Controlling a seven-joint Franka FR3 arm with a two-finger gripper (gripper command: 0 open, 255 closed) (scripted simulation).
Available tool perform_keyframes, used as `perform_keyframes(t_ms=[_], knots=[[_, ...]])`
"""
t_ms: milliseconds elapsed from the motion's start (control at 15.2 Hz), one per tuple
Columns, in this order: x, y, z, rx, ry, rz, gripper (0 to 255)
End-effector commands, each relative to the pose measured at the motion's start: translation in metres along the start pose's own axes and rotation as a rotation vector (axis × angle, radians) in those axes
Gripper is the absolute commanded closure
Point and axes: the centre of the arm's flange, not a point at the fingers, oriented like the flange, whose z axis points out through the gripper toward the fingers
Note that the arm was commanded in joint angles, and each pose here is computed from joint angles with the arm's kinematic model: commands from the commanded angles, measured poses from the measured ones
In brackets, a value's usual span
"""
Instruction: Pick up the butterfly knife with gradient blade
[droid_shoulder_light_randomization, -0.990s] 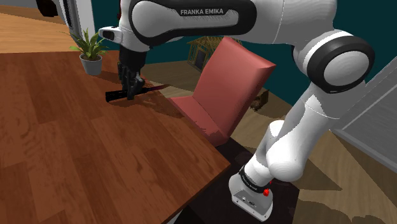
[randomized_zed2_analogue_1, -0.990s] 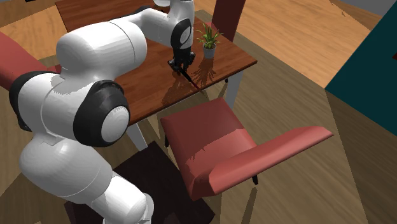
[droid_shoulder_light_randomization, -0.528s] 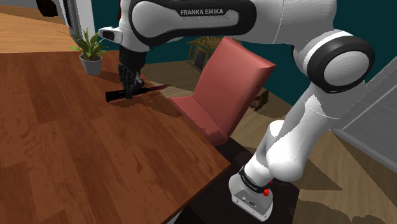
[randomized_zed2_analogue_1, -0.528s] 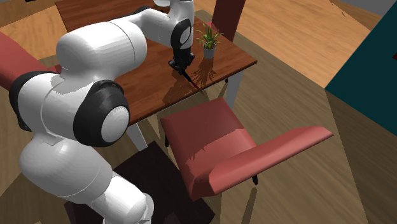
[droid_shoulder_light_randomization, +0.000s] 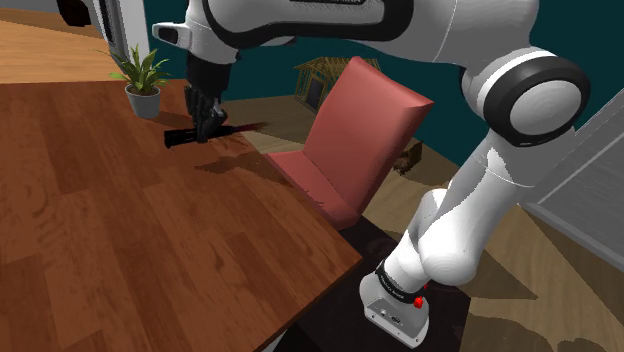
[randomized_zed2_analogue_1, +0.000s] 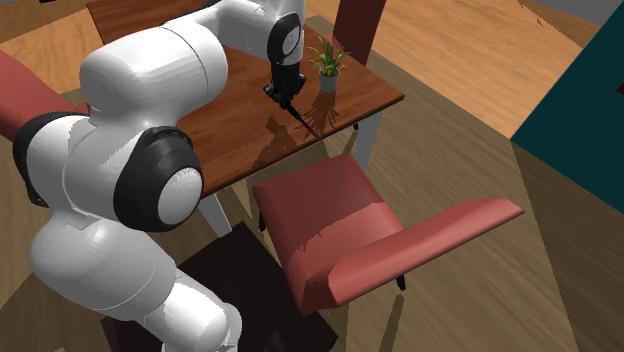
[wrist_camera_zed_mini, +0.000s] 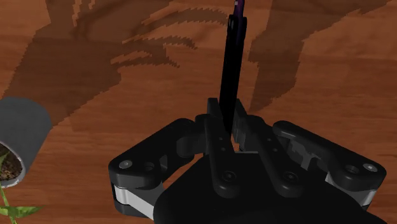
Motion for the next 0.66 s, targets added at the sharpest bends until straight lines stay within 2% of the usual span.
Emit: perform_keyframes(t_ms=[0,462,594], knots=[[0.001,0.0,-0.01,0.0,0.0,0.0,255],[0.006,-0.001,-0.047,0.0,0.0,0.0,255],[0.006,-0.001,-0.048,0.0,0.0,0.0,255]])
